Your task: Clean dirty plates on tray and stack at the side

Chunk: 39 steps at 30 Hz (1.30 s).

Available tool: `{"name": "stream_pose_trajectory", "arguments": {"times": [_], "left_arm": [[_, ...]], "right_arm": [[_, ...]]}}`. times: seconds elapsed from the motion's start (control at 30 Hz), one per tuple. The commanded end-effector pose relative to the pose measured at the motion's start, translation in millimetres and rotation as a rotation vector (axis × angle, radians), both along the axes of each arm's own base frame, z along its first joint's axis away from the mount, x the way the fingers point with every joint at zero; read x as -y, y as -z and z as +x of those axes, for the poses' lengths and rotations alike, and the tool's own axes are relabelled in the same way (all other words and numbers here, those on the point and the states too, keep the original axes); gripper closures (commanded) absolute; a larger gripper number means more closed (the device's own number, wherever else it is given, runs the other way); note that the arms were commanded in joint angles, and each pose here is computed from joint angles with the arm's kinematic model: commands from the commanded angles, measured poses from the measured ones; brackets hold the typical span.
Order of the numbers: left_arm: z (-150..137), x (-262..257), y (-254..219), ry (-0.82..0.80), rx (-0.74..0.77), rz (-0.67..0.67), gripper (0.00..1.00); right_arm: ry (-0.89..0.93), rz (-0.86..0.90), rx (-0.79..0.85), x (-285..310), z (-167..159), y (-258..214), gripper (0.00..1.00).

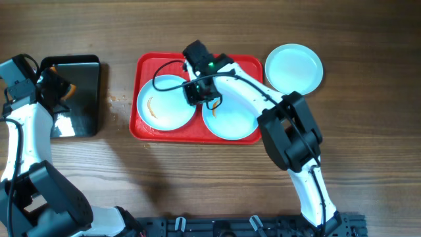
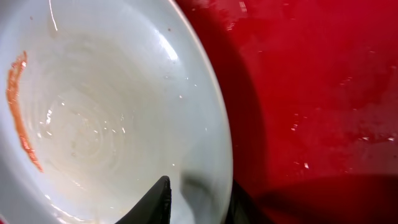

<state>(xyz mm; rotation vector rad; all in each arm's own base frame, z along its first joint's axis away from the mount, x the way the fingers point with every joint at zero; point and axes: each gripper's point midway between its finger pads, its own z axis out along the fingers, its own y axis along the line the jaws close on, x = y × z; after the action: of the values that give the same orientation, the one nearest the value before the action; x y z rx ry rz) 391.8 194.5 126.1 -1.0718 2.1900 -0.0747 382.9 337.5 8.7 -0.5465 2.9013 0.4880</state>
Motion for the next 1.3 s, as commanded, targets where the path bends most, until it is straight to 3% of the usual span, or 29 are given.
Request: {"name": "stream_pose_trajectory", "arguments": {"times": [0.0,0.17,0.33,0.5,0.9,1.27], "left_arm": [[2,3,2,0.025,0.004,-0.013,0.96],[11,25,-1,0.133,0.049,-0.085,0.96],[18,65,-7,0.313,0.104,-0.198,0.96],[13,107,2,0.399,0.044,-0.278,0.96],[17,195,8,0.598,-0.028,-0.276,0.96],[18,245,43,0.697,-0.123,-0.266,0.96]], "right_arm": [[-0.055,-0.095,0.062,5,1,14,0.78],[-0.067,-0.1,0.065,4,0,14,0.96],[-0.066,-0.1,0.064,4,-1,14,0.96],[0.011,-0.122,0.066,9,4,15,0.96],[0.281,-0.207,0.124,35,28,14,0.96],[0.347,-0.225,0.144,43,34,13,0.96]]}}
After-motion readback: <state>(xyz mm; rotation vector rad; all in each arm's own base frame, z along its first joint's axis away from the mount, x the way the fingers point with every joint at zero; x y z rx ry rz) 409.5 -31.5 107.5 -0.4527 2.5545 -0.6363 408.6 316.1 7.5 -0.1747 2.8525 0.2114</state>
